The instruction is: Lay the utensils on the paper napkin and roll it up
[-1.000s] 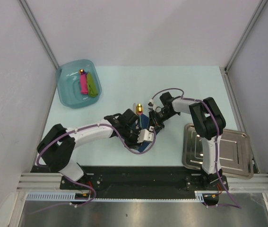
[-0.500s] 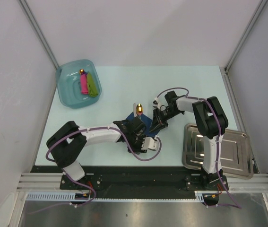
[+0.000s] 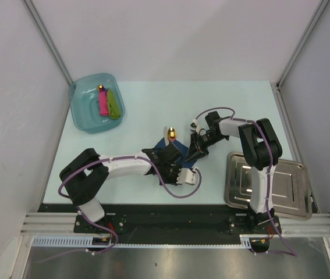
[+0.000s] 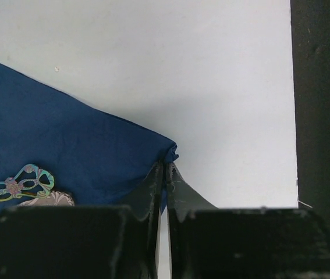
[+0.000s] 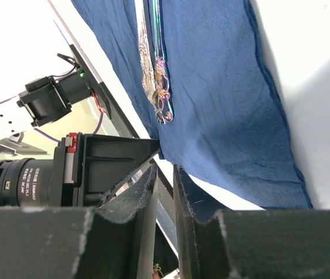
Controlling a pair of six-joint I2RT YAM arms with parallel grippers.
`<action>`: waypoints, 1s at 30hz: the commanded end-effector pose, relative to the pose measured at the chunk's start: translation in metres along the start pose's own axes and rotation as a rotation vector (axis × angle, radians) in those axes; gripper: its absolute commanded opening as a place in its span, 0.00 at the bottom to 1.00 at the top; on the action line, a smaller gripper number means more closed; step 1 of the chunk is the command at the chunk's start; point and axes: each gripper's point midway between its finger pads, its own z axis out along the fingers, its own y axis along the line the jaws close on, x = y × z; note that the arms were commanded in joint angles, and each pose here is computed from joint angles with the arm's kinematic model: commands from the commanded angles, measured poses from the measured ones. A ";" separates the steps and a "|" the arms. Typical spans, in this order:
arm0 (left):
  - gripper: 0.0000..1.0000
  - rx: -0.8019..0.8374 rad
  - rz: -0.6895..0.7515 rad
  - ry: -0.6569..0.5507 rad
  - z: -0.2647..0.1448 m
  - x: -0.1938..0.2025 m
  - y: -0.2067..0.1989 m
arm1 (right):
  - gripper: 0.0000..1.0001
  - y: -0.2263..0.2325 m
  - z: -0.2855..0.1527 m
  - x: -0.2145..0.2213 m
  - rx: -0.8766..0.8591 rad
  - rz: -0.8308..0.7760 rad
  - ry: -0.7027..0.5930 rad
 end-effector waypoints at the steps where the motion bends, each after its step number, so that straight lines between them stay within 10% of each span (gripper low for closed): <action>1: 0.05 0.014 -0.036 -0.059 -0.012 -0.011 0.006 | 0.21 0.011 -0.009 -0.001 -0.013 -0.041 -0.015; 30: 0.03 -0.068 -0.516 -0.199 -0.051 0.010 0.119 | 0.20 0.030 -0.008 0.007 -0.062 -0.072 0.007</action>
